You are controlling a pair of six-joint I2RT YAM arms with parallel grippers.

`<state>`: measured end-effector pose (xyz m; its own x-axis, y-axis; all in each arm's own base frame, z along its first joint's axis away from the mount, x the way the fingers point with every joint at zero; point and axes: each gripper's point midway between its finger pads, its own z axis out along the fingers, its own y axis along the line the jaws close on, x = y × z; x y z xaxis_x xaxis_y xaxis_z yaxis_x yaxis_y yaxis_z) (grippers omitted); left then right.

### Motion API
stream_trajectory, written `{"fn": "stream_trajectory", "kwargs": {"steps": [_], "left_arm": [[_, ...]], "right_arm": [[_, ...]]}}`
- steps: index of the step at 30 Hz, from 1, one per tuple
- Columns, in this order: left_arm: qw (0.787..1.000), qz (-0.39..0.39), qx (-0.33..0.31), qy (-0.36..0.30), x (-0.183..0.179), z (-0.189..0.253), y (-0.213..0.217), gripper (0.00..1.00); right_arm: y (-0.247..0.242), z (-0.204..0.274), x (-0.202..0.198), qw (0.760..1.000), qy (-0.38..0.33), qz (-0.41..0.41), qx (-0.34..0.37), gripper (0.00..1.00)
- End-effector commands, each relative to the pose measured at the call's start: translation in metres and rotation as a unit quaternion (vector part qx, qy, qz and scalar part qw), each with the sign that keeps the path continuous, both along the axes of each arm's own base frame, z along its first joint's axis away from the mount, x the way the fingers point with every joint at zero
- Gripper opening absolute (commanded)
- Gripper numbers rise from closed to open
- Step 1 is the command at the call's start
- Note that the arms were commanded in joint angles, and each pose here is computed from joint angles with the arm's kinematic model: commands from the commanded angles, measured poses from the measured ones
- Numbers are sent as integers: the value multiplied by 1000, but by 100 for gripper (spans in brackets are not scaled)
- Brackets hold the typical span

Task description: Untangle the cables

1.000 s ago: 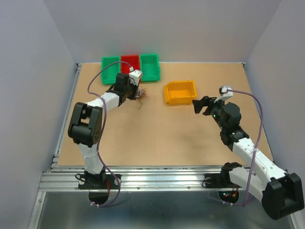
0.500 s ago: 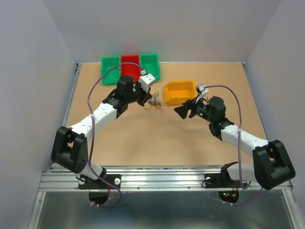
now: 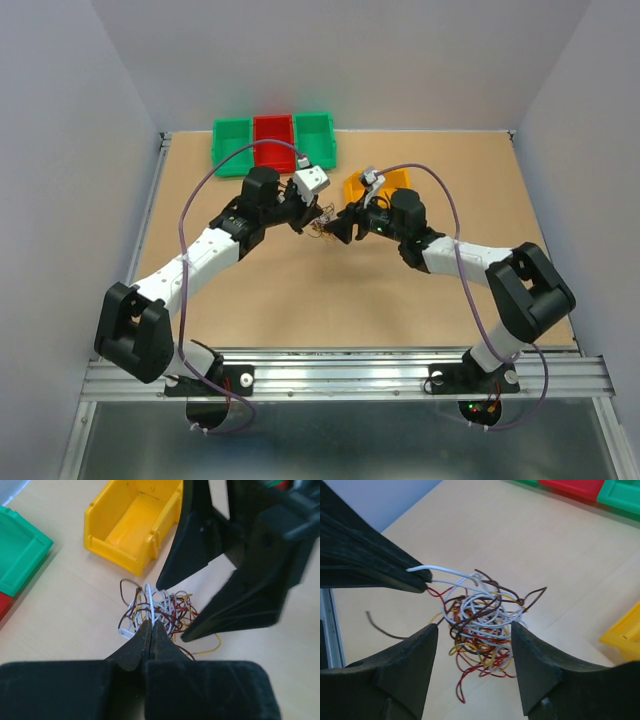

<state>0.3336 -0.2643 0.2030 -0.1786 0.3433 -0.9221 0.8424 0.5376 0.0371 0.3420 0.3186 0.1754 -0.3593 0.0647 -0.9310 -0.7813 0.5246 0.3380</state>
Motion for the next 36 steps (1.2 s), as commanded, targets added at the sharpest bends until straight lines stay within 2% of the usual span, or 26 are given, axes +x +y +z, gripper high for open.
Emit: {"fn": "stream_trajectory", "kwargs": {"steps": [1,2,4,5,6,8,9,11,12,13,17,19,20,22,23,24,25,27,28,29,33,35,36], "left_arm": [[998,-18,-35,-53,-11,39,-2,0],[998,-15,-38,-57,-12,42,-1,0],[996,2,-44,-73,-10,49,4,0],[996,9,-46,-79,-10,51,7,0],[994,24,-52,-94,-8,58,11,0],[991,55,-58,-108,-3,64,19,0],[986,104,-53,-117,8,67,33,0],[973,176,-71,-131,22,78,54,0],[957,242,-74,-140,36,83,82,0],[946,273,-98,-143,40,90,95,0],[914,344,-152,-155,48,113,152,0],[889,386,-170,-180,46,131,177,0],[881,400,-173,-183,44,129,185,0],[851,447,-187,-205,38,139,207,0],[843,457,-192,-208,35,141,211,0],[838,463,-193,-214,34,143,215,0],[846,445,-194,-220,30,147,210,1],[883,371,-182,-224,24,143,184,10],[920,270,-179,-222,13,141,149,15],[932,232,-176,-215,7,134,133,34],[959,130,-150,-205,-5,115,96,84],[970,52,-135,-194,-20,103,70,94],[973,18,-132,-190,-29,99,59,95]], "right_arm": [[21,22,15,999,-48,10,11,57],[24,20,14,999,-44,14,8,41],[26,21,16,999,-43,15,1,31],[26,22,14,999,-45,17,0,10],[23,20,14,999,-46,11,-4,2],[16,23,12,999,-50,-4,-6,1],[9,37,13,998,-66,-23,-2,1],[-3,34,7,997,-63,-41,-9,1],[-13,50,5,995,-78,-64,-3,1],[-21,46,0,995,-71,-74,-11,1],[-50,63,-15,989,-81,-121,-8,0],[-66,78,-23,985,-86,-147,0,1],[-75,80,-23,982,-86,-170,-2,1],[-88,79,-25,977,-75,-200,-4,1],[-94,90,-30,974,-83,-208,8,0],[-109,88,-24,965,-77,-252,8,1],[-114,89,-26,962,-75,-262,9,1],[-115,92,-30,963,-81,-257,13,1],[-107,93,-36,969,-85,-230,14,1],[-103,94,-37,972,-86,-217,16,1],[-85,96,-41,982,-84,-170,23,0],[-74,98,-45,986,-89,-140,34,1],[-69,100,-48,987,-87,-127,39,1]]}}
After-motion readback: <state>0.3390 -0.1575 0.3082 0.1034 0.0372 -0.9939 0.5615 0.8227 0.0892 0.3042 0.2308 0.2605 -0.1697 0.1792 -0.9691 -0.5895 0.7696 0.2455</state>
